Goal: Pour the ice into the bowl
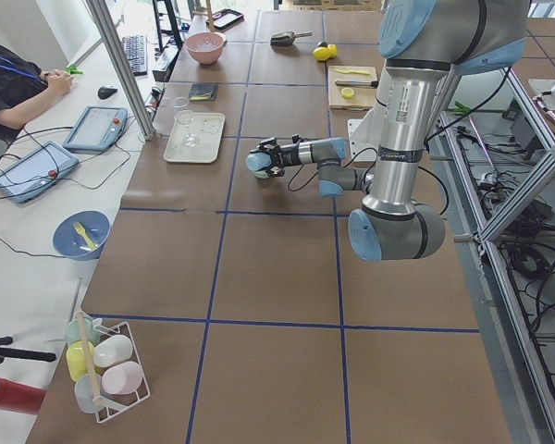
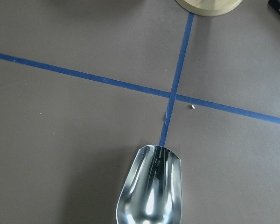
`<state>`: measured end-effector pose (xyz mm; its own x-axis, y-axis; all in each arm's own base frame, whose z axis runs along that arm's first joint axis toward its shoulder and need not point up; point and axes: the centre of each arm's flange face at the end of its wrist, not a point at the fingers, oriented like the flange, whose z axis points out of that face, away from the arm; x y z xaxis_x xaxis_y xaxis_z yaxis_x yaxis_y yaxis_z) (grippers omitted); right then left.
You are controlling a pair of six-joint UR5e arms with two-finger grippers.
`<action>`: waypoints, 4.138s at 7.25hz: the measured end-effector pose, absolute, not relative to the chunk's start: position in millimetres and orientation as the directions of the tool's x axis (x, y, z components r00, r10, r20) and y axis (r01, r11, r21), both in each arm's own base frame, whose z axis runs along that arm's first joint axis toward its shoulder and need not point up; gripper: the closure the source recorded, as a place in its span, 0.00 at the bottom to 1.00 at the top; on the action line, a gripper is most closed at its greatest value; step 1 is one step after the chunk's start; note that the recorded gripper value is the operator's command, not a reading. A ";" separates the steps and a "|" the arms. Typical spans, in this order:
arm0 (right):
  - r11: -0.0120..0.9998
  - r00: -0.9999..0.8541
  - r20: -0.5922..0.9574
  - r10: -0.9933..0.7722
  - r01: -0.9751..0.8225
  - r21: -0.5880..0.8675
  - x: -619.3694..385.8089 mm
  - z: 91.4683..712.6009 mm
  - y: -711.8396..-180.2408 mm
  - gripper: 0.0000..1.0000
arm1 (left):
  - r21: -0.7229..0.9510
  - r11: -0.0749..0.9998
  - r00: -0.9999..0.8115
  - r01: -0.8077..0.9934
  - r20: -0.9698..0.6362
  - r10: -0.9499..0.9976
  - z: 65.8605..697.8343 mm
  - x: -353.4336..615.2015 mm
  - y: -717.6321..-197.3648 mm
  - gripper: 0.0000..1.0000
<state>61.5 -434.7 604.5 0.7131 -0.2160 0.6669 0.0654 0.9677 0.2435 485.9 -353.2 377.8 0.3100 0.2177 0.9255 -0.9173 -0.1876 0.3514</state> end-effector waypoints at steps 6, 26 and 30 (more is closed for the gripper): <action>0.968 0.713 0.667 -0.216 0.066 0.244 61.4 604.5 -434.7 0.00 | 0.196 -0.189 0.167 -0.962 0.973 0.158 364.6 484.3 -354.4 1.00; 0.966 0.714 0.665 -0.221 0.066 0.250 61.6 601.8 -435.5 0.00 | 0.691 0.212 0.642 0.691 -0.722 0.258 396.8 424.2 -317.1 1.00; 0.966 0.713 0.665 -0.221 0.066 0.250 61.5 601.9 -435.3 0.00 | 0.716 0.267 0.708 0.646 -0.692 0.141 530.2 319.0 -313.8 1.00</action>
<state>61.5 -435.3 601.9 0.7134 -0.2208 0.6650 0.0658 0.9660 0.2502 319.0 -313.8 530.2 0.7085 0.1409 -0.6915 0.6456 0.2665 0.7157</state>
